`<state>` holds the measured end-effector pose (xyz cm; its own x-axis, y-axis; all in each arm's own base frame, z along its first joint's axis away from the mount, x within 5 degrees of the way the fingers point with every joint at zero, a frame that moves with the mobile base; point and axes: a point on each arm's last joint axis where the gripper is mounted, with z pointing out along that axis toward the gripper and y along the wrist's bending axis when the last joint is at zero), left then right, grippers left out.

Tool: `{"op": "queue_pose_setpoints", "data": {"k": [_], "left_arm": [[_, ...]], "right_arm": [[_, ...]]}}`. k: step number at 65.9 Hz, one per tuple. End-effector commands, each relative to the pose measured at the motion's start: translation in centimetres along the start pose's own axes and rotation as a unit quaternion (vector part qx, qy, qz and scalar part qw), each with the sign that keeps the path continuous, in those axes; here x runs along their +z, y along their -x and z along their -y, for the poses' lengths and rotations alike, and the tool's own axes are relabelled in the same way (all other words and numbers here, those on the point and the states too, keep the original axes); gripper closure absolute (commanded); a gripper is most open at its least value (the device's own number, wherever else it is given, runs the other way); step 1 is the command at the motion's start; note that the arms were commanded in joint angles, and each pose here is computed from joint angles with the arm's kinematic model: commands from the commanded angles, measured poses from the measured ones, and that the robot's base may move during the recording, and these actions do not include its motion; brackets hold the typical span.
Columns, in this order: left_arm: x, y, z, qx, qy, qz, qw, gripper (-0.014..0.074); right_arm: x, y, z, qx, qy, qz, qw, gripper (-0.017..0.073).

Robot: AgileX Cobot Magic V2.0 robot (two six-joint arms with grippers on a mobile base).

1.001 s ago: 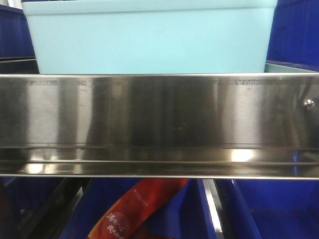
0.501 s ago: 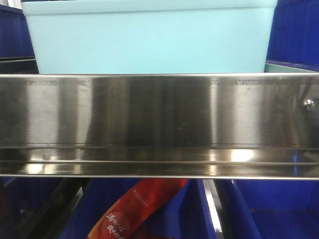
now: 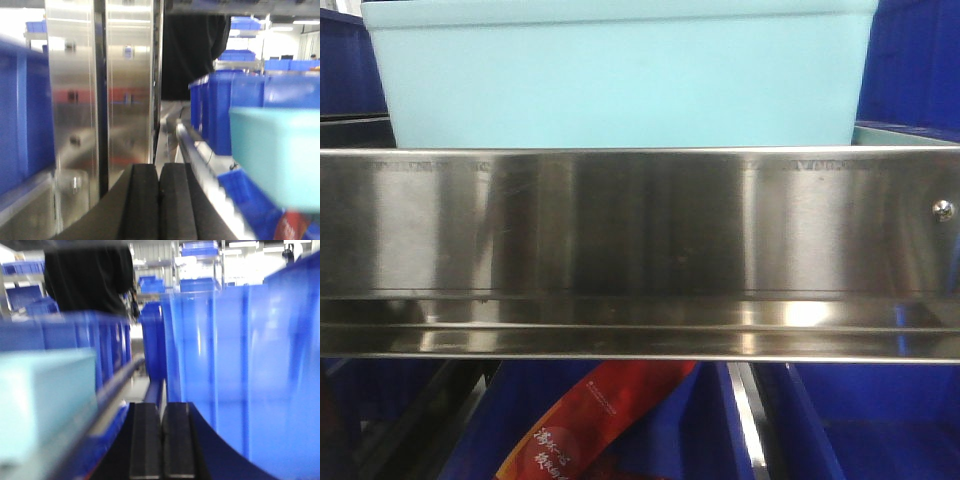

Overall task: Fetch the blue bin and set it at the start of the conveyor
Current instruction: 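Grip the light-blue bin's sides with both grippers on the shelf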

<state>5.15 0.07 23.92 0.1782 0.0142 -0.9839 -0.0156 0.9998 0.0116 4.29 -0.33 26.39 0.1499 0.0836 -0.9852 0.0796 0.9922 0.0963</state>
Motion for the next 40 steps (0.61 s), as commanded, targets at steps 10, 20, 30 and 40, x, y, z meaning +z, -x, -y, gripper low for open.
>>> {"op": "queue_pose_setpoints", "data": {"k": [10,20,30,40], "left_arm": [[-0.2,6.9,-0.1,0.000,0.002,-0.016,1.000,0.0501],[1.1,9.8,0.0,-0.029,-0.004,-0.022,0.999,0.0196],[2.8,10.9,0.2,-0.040,-0.021,-0.061,0.997,0.0121],[5.2,12.5,0.8,-0.028,-0.057,-0.126,0.990,0.0121]], "right_arm": [[-0.5,6.4,-0.8,-0.003,0.012,-0.006,1.000,0.0377],[0.7,7.5,-0.9,-0.002,0.009,-0.005,1.000,0.0050],[2.0,8.3,-0.9,-0.003,0.007,-0.003,1.000,0.0003],[4.2,9.7,-1.4,-0.041,0.026,-0.075,0.996,0.0021]]}}
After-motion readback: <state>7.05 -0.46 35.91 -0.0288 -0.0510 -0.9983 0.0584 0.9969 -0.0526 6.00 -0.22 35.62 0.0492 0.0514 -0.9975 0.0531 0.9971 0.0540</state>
